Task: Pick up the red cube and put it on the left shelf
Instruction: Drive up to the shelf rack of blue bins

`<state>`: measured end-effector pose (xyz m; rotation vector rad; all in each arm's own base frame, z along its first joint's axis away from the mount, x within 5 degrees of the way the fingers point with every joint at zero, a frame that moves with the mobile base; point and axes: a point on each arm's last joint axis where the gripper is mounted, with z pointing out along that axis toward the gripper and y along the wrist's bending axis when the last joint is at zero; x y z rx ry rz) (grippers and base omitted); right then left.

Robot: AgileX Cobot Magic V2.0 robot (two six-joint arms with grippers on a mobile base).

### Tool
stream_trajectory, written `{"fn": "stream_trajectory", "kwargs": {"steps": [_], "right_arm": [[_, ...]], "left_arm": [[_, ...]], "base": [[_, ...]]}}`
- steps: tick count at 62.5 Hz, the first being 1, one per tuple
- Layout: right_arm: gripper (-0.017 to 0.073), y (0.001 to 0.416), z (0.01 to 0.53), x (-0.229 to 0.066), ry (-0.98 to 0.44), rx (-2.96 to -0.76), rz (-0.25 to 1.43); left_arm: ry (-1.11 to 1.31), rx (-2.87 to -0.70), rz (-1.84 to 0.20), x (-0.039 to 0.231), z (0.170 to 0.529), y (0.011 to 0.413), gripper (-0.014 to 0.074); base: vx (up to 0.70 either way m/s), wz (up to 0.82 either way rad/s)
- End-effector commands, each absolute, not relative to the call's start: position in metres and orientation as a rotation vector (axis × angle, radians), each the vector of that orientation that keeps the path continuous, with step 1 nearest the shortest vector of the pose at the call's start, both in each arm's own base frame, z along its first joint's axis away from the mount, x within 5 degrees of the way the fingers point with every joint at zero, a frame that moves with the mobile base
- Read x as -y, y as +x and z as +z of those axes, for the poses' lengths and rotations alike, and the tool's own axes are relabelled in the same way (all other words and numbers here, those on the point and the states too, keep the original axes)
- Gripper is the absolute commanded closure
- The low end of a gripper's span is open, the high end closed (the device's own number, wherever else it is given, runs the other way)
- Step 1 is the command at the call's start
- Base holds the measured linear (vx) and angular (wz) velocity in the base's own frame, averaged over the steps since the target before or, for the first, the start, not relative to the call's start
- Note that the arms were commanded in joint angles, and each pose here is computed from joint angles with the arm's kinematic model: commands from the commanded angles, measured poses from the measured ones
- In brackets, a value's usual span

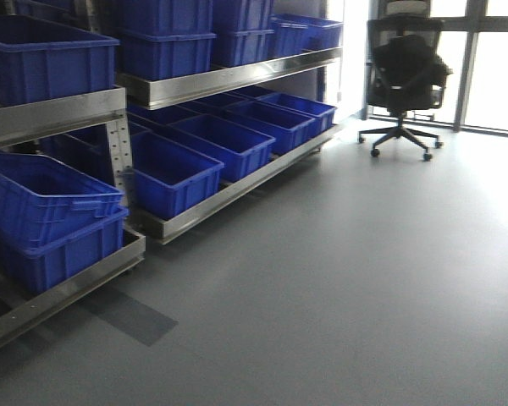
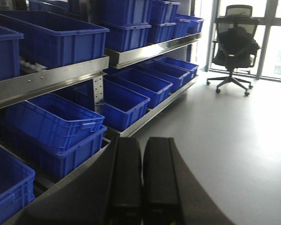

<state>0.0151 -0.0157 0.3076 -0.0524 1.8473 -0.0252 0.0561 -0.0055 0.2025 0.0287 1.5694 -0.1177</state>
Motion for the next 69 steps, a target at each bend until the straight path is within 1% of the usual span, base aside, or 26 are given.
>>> {"fn": "stream_trajectory", "kwargs": {"steps": [1, 28, 69], "right_arm": [[0.0440, 0.0166, 0.3227, 0.0157, -0.077, -1.747, -0.051], [0.0440, 0.0166, 0.3227, 0.0157, -0.077, -1.747, -0.051], [0.0440, 0.0166, 0.3226, 0.0158, -0.077, -1.749, -0.052]], "left_arm": [[0.018, -1.494, -0.126, 0.0050, 0.2031, 0.0559, 0.0492], [0.018, -1.494, -0.126, 0.0050, 0.2031, 0.0559, 0.0492], [0.018, -1.494, -0.126, 0.0050, 0.2031, 0.0559, 0.0492]], "base": [[0.65, 0.50], [0.58, 0.56], [0.52, 0.76]]}}
